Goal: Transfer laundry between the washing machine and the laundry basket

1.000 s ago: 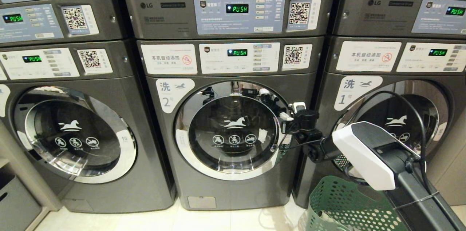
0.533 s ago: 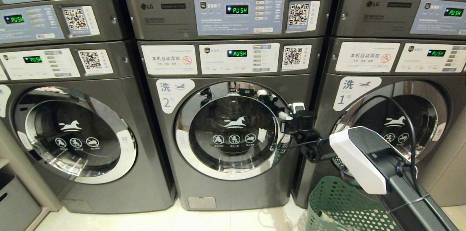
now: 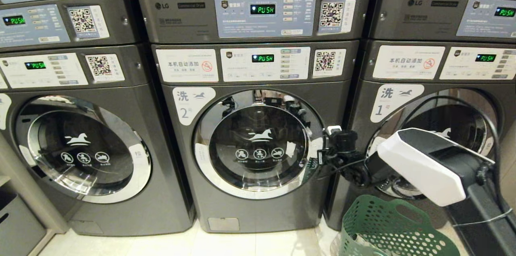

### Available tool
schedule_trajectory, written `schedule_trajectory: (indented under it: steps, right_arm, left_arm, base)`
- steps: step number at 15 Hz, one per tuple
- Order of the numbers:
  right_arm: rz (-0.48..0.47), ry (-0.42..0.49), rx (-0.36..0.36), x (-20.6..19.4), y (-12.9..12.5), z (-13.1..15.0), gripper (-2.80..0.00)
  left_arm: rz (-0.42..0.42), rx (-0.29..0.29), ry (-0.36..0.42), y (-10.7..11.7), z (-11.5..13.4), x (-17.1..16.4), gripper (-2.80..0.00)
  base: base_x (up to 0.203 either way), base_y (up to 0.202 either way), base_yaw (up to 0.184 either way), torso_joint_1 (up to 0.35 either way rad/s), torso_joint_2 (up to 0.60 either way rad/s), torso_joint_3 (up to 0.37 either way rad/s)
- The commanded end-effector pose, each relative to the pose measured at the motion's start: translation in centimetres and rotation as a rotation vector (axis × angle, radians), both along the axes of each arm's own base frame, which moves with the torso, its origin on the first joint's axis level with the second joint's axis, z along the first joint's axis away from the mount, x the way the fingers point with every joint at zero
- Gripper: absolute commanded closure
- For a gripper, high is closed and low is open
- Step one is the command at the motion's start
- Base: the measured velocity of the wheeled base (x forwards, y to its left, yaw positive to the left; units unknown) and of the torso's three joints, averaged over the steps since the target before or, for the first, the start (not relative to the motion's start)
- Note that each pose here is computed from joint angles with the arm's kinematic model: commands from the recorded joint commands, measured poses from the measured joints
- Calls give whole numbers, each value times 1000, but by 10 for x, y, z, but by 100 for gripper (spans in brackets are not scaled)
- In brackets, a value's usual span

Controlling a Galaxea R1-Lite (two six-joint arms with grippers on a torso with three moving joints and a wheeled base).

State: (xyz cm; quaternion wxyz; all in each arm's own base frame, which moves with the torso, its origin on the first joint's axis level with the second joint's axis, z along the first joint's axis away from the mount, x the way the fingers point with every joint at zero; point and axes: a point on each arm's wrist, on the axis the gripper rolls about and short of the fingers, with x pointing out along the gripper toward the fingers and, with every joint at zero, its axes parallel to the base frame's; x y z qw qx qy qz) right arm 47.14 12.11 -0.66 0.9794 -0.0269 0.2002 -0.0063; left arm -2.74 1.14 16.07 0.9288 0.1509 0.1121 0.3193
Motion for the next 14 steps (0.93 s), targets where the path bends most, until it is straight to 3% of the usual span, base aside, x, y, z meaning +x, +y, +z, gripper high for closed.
schedule_trajectory:
  steps: [1,3,5,7,11,14]
  right_arm:
    - [14,-7,3,-46,-5,59,0]
    - [38,21,-1,-103,-12,93,0]
    - [49,10,3,-163,-26,124,0]
    - [23,-30,12,-218,-47,147,0]
    - [-143,-96,24,-321,-103,141,0]
    - [-249,-229,22,-371,-123,140,0]
  left_arm:
    - [-19,-6,15,0,-4,2,0]
    - [-96,-22,29,-2,-11,5,0]
    - [-228,-80,45,-4,-21,9,0]
    - [-301,-135,85,-6,-37,13,0]
    - [-409,-181,150,-8,-64,18,0]
    - [-546,-226,180,-11,-73,19,0]
  base:
    - [0,0,0,0,0,0]
    - [0,0,0,0,0,0]
    - [0,0,0,0,0,0]
    - [0,0,0,0,0,0]
    - [0,0,0,0,0,0]
    - [0,0,0,0,0,0]
